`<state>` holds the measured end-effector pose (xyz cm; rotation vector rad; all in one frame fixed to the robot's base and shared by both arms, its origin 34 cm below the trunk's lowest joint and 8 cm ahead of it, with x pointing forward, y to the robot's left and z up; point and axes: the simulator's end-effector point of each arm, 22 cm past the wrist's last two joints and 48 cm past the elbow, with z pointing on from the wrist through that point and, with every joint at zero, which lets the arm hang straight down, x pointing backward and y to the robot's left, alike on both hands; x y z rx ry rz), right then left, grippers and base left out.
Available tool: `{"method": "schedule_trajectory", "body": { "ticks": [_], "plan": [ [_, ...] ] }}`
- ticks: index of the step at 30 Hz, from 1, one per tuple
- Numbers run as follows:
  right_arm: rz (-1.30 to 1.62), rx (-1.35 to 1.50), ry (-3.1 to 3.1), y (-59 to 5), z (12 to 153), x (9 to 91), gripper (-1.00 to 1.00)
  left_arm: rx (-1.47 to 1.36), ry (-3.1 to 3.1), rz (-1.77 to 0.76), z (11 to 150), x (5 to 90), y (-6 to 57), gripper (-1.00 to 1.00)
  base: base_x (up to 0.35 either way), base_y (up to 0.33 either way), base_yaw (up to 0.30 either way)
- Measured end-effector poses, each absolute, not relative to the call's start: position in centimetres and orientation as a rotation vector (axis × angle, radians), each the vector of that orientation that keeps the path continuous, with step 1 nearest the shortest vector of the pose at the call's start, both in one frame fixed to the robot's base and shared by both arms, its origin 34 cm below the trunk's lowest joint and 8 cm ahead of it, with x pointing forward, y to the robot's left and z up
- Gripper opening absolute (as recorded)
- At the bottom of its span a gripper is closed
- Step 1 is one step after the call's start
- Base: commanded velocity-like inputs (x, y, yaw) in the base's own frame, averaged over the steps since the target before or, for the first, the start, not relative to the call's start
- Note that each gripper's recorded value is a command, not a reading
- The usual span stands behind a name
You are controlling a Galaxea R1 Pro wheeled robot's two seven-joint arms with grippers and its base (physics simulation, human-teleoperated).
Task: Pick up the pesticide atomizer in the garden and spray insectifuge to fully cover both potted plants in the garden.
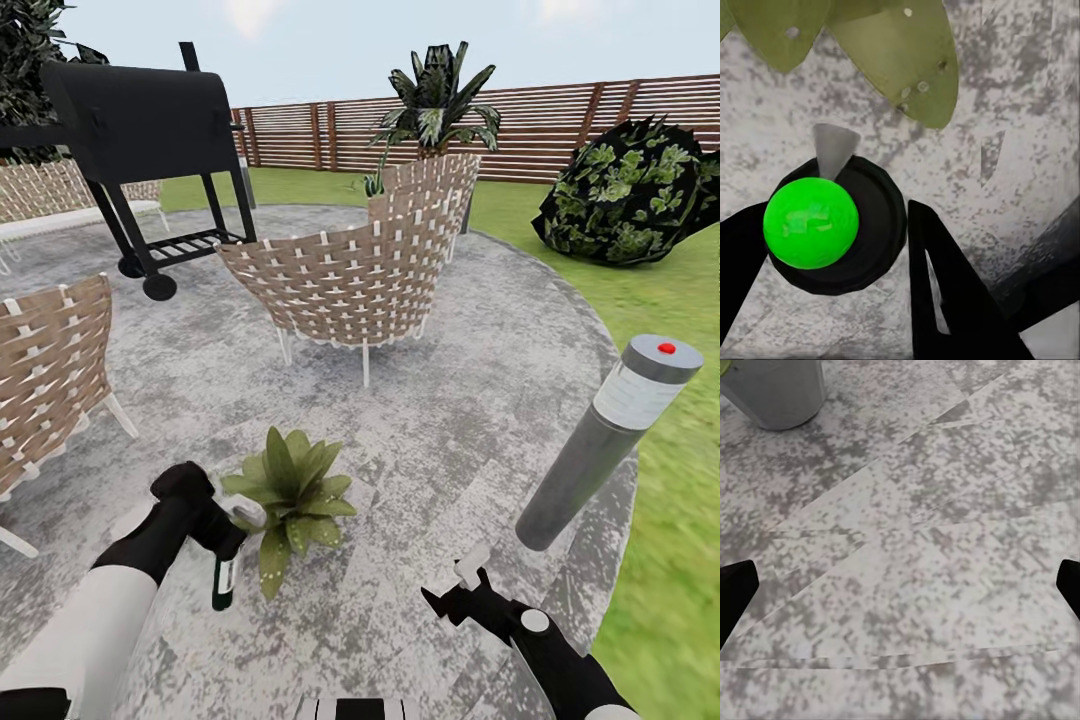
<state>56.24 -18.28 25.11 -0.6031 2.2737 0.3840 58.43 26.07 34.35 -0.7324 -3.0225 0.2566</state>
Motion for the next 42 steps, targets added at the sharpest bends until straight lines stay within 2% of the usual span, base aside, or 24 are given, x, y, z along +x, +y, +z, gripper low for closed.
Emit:
{"method": "schedule_trajectory", "body": {
  "ticks": [8,11,14,25,30,42],
  "plan": [
    [0.386,-0.604,2.275,-18.2,25.1,56.2,1.00,-0.790,-3.012,0.289,38.9,62.0,27.5,-1.00,0.000,0.000,0.000],
    [0.385,-0.604,2.276,-18.3,25.0,56.1,1.00,-0.842,-2.910,0.137,40.6,63.5,28.8,-1.00,0.000,0.000,0.000],
    [0.386,-0.606,2.277,-18.2,25.0,56.1,1.00,-0.830,-2.907,0.102,41.7,64.7,29.8,-1.00,0.000,0.000,0.000],
    [0.387,-0.605,2.277,-18.2,25.0,56.1,1.00,-0.838,-2.896,0.081,41.4,64.4,30.3,-1.00,0.132,0.097,-0.044],
    [0.388,-0.607,2.280,-18.2,24.9,56.0,1.00,-0.920,-2.757,0.150,36.6,58.2,30.8,-1.00,0.001,0.003,-0.004],
    [0.387,-0.607,2.280,-18.2,24.9,56.0,1.00,-0.960,-2.821,0.133,38.0,60.1,30.3,-1.00,0.072,0.028,0.000]
  ]
}}
